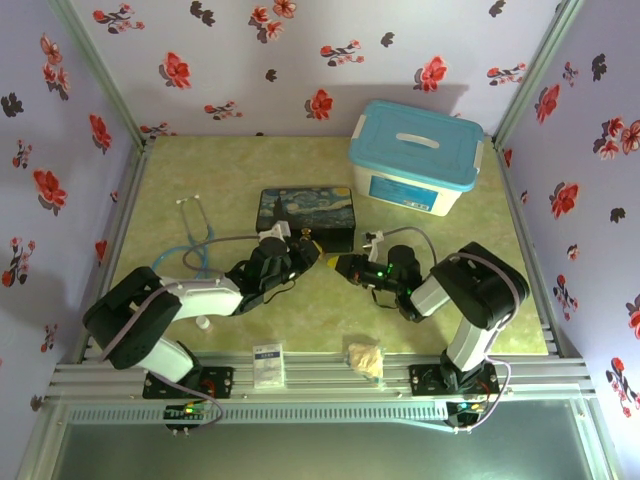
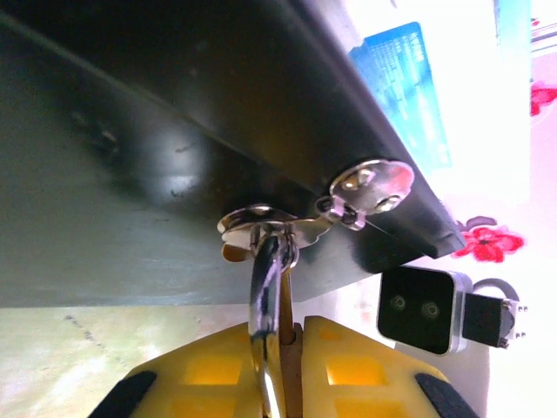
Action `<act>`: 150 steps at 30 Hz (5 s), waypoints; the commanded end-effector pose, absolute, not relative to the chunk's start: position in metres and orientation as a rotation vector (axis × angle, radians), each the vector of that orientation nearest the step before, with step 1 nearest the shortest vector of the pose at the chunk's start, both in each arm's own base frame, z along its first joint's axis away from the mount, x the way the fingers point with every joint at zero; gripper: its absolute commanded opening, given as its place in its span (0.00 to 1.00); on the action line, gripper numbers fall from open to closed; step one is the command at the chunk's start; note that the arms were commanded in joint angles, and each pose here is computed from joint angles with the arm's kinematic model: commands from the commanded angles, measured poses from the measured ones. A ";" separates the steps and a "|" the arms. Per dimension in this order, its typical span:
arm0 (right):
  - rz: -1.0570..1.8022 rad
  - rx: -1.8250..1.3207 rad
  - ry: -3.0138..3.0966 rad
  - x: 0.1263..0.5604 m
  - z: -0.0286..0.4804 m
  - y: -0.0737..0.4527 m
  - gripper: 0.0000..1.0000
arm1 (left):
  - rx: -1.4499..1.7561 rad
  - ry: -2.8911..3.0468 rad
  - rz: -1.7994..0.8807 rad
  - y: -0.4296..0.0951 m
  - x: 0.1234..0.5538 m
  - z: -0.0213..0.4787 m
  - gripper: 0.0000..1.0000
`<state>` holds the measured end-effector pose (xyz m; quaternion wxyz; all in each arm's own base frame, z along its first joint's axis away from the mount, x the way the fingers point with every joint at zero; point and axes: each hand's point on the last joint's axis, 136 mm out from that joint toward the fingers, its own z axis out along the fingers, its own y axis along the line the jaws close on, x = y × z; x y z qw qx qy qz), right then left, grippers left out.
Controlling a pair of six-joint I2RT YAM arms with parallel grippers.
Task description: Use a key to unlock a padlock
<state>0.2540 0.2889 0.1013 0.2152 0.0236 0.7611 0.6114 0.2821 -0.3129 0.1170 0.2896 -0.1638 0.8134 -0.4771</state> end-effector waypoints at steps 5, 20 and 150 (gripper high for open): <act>1.735 0.008 1.910 0.263 0.152 0.293 0.00 | -0.376 2.201 -1.333 -0.332 0.275 0.115 0.00; 1.817 0.098 1.847 0.272 0.180 0.303 0.00 | -0.338 2.253 -1.304 -0.344 0.261 0.093 0.00; 0.140 -0.827 1.845 0.249 0.058 0.309 0.23 | -0.422 2.254 -1.347 -0.319 0.250 0.070 0.00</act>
